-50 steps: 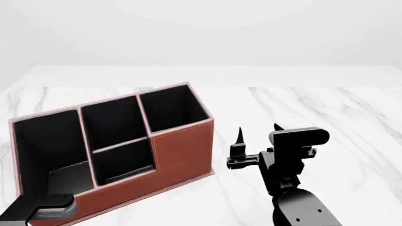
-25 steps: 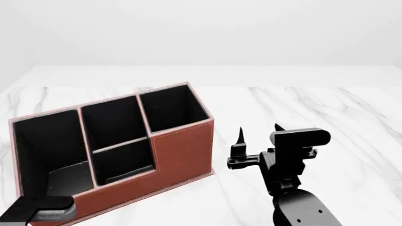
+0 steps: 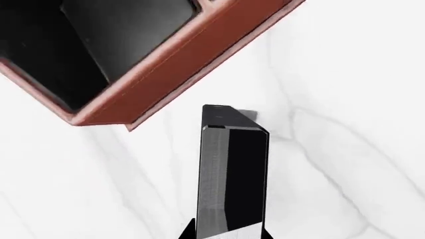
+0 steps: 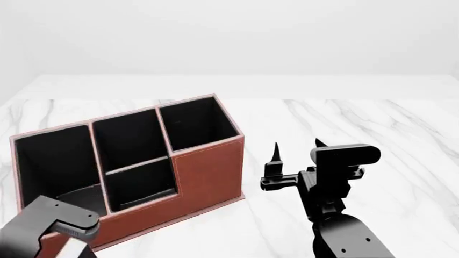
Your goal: Pick up the book and place it in the front compartment of the caddy.
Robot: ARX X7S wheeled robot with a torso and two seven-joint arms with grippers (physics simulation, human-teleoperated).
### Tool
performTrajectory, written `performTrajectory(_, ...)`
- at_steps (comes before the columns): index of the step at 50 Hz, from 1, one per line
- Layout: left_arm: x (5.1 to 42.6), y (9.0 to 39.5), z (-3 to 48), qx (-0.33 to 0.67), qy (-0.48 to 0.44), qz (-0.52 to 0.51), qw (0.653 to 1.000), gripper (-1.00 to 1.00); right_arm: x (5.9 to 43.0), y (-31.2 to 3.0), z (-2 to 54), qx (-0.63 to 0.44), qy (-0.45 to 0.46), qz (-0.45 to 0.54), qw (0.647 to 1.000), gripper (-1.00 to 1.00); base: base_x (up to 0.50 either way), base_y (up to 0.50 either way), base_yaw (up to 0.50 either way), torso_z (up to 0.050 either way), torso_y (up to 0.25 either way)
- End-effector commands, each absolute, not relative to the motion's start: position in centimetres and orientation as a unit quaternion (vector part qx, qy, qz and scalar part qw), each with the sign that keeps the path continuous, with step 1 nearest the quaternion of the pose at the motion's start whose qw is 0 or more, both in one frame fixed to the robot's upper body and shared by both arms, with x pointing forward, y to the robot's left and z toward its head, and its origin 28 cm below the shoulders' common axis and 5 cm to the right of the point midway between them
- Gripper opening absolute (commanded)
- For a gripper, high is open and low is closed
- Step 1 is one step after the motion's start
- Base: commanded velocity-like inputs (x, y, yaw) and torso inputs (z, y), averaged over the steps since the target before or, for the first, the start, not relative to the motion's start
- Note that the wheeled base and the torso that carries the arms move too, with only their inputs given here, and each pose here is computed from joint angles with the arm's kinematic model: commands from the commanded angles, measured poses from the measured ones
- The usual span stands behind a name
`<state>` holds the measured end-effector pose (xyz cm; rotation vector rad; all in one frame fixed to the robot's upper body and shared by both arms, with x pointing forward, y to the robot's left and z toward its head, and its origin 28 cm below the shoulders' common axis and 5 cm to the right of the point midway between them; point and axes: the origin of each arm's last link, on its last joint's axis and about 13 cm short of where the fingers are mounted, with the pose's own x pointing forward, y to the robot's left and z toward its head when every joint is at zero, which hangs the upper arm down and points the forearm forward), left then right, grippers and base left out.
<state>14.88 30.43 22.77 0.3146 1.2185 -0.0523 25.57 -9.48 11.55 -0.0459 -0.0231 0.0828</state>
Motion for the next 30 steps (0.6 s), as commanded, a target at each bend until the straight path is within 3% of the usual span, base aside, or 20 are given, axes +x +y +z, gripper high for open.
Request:
performTrajectory(1, 15.7, 29.6, 26.7, 0.217, 0.507, -0.039, 0.833, -1.0, 25.6, -9.5, 11.7, -0.022, -0.013, 0.042, 0.999, 1.0, 0.0, 0.0, 0.0, 0.0, 0.0)
performTrajectory(13, 16.6, 28.2, 30.7, 0.27, 0.462, -0.09, 0.84, -1.0, 25.7, -9.4, 11.6, -0.023, -0.013, 0.041, 0.999, 1.0, 0.0, 0.0, 0.0, 0.0, 0.0)
performTrajectory(19, 17.7, 28.0, 33.3, 0.363, 0.427, -0.087, 0.824, -1.0, 25.7, -9.4, 11.7, -0.023, -0.014, 0.041, 0.999, 1.0, 0.0, 0.0, 0.0, 0.0, 0.002)
performTrajectory(30, 19.0, 27.5, 37.2, 0.411, 0.408, -0.085, 0.811, -1.0, 26.0, -9.5, 12.0, -0.021, -0.014, 0.038, 0.999, 1.0, 0.0, 0.0, 0.0, 0.0, 0.001)
